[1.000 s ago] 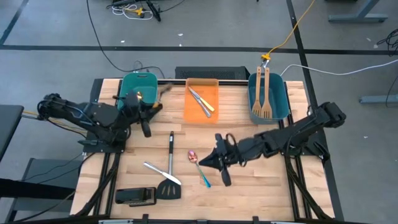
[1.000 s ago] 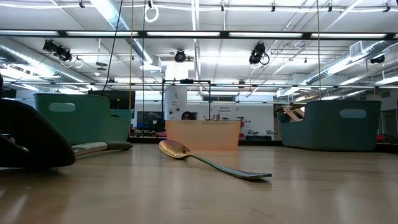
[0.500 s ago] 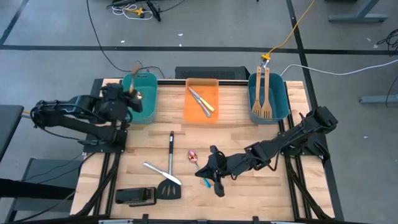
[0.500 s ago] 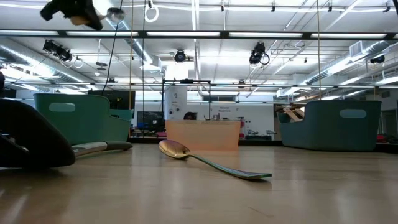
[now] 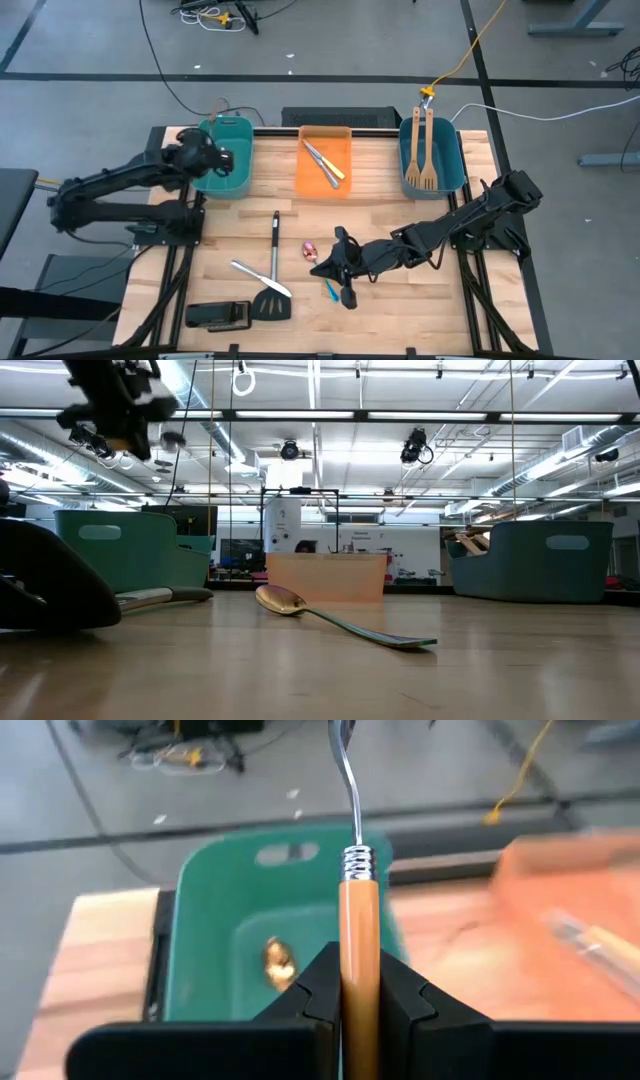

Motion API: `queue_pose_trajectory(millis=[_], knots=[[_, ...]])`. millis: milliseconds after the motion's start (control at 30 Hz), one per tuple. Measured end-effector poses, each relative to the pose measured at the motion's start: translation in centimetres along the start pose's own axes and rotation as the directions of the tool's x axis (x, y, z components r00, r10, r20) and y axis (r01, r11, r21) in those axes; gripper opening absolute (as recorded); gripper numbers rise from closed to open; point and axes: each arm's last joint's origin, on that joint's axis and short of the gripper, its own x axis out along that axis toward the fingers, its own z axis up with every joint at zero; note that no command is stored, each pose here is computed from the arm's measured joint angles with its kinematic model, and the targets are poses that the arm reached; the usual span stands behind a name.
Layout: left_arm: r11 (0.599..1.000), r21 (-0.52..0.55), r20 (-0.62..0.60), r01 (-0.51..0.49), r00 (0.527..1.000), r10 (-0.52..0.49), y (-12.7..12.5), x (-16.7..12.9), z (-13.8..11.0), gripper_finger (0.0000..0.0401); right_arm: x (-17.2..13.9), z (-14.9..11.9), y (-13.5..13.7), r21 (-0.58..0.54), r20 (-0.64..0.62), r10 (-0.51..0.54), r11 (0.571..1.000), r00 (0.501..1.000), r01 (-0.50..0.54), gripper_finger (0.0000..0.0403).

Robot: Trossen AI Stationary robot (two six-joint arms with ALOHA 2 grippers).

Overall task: Pick & Place Kitchen Items
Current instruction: Put the yellow spoon into the green bin

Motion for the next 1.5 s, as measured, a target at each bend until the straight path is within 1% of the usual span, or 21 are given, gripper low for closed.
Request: queue_pose_trajectory(millis=[133, 300, 467, 533, 667, 767, 900, 1033, 1500], knots=[[1.0, -0.014, -0.078, 0.012, 0.997, -0.013, 0.1, 2.7, -0.8, 0.0031, 0.0, -0.3, -0.1, -0.012, -0.027, -0.002, 1.0, 1.0, 0.002, 0.002], [0.996, -0.065, -0.118, 0.053, 0.991, -0.06, 0.7, 4.8, -0.4, 0.0031, 0.0, -0.2, -0.2, -0.014, -0.027, -0.007, 1.0, 1.0, 0.006, 0.002], [0.999, -0.048, -0.191, -0.016, 0.982, 0.006, 2.1, 6.5, -1.2, 0.0031, 0.1, -0.1, -0.5, -0.034, -0.023, -0.016, 0.999, 1.0, 0.015, 0.002], [0.998, -0.057, -0.222, -0.031, 0.975, 0.017, 2.5, 7.1, -1.8, 0.0031, 0.1, 0.0, -0.7, -0.041, -0.021, -0.021, 0.999, 1.0, 0.02, 0.002], [0.996, -0.076, -0.25, -0.049, 0.968, 0.029, 3.0, 8.7, -3.3, 0.0031, 0.2, 0.1, -1.1, -0.051, -0.018, -0.032, 0.998, 0.999, 0.031, 0.002], [0.996, -0.087, -0.281, -0.033, 0.96, 0.008, 3.0, 9.7, -4.2, 0.0031, 0.3, 0.1, -1.3, -0.051, -0.02, -0.037, 0.998, 0.999, 0.035, 0.002], [0.996, -0.073, -0.318, -0.052, 0.948, 0.026, 3.1, 10.5, -4.9, 0.0037, 0.3, 0.1, -1.3, -0.052, -0.024, -0.038, 0.998, 0.999, 0.037, 0.002], [0.997, -0.054, -0.332, -0.054, 0.943, 0.033, 3.1, 10.8, -5.1, 0.0045, 0.3, 0.0, -1.3, -0.052, -0.026, -0.038, 0.998, 0.999, 0.037, 0.002], [0.998, -0.042, -0.331, -0.047, 0.943, 0.031, 3.0, 10.8, -5.1, 0.0052, 0.3, 0.0, -1.3, -0.053, -0.026, -0.038, 0.998, 0.999, 0.036, 0.002]])
